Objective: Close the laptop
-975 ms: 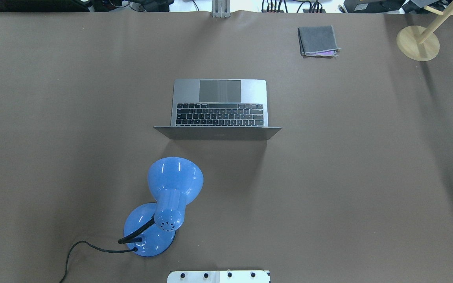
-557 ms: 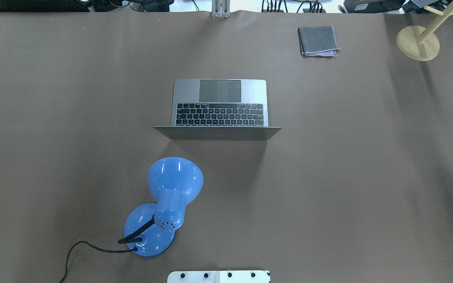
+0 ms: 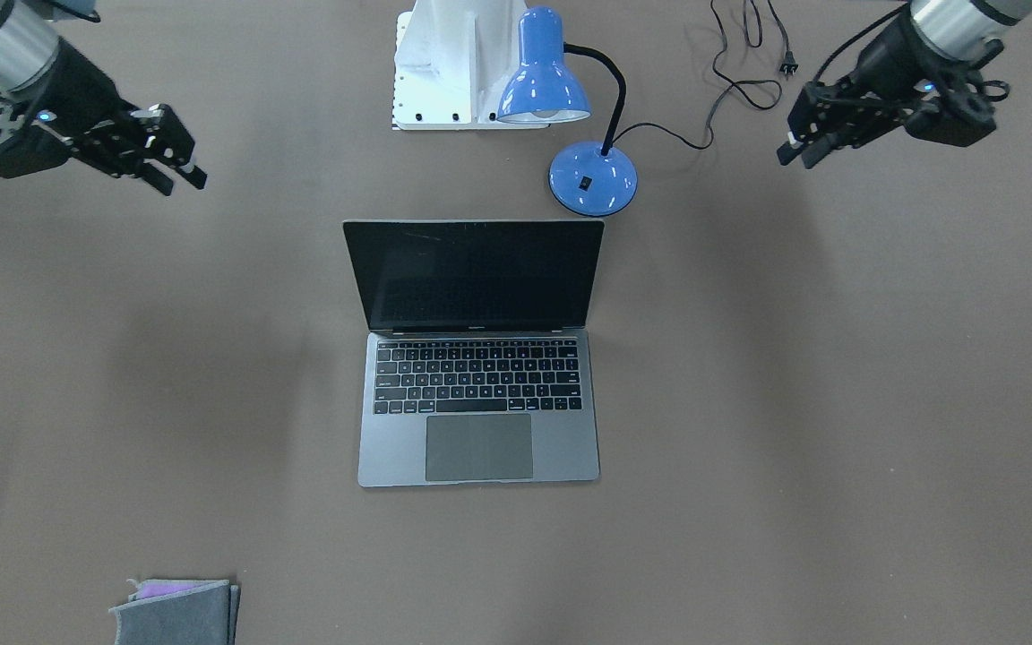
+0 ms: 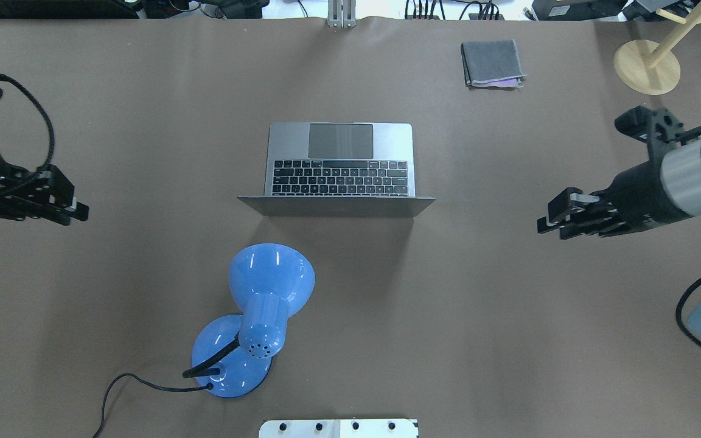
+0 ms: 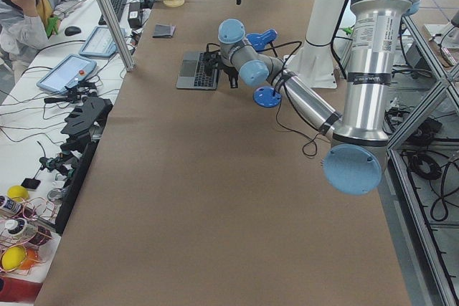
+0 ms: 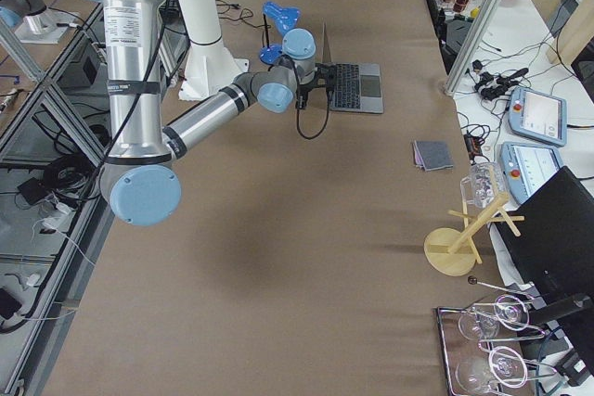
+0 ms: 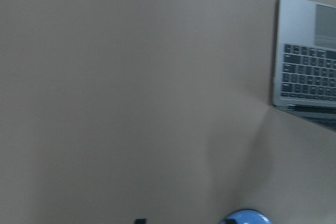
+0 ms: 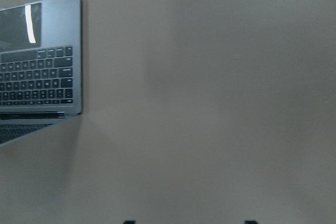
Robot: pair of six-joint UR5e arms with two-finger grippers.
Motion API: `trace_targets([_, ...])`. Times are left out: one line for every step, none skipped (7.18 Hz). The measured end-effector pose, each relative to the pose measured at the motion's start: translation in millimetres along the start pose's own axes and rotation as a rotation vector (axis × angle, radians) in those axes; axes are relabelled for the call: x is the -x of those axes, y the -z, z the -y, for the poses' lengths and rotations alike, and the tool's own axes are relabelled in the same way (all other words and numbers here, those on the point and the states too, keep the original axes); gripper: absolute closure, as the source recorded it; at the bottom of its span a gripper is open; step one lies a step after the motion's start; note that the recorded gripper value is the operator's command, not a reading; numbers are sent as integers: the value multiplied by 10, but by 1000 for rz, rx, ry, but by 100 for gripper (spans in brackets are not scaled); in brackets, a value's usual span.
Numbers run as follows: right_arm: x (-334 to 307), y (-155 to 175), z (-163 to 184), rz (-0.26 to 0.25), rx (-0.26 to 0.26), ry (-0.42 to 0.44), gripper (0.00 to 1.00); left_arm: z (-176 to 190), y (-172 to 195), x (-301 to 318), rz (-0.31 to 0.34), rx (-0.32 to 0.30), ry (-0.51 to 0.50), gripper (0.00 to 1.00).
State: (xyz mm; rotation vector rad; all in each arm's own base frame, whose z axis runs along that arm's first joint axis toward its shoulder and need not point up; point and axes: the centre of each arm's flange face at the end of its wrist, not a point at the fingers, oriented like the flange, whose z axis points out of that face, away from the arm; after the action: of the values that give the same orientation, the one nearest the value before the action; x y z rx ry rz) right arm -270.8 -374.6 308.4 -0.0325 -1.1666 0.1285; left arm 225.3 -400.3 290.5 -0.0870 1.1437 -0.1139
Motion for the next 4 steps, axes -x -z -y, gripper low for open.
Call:
trace_targets([321,-202,-183,17,11,-19,100,-105,-148,-320,-19,33,21,100])
trace_targets([657,-398,-338,19,16,-36,100,-182,-260,-559,-25,47,25,100])
trace_targets([974,-497,-404,6,15,-51,100,-214,-361,-745,-22,49,19,100])
trace_targets([1201,-541,-408,-15,9,-61,100,-189,-474,-923,-17,51,13,100])
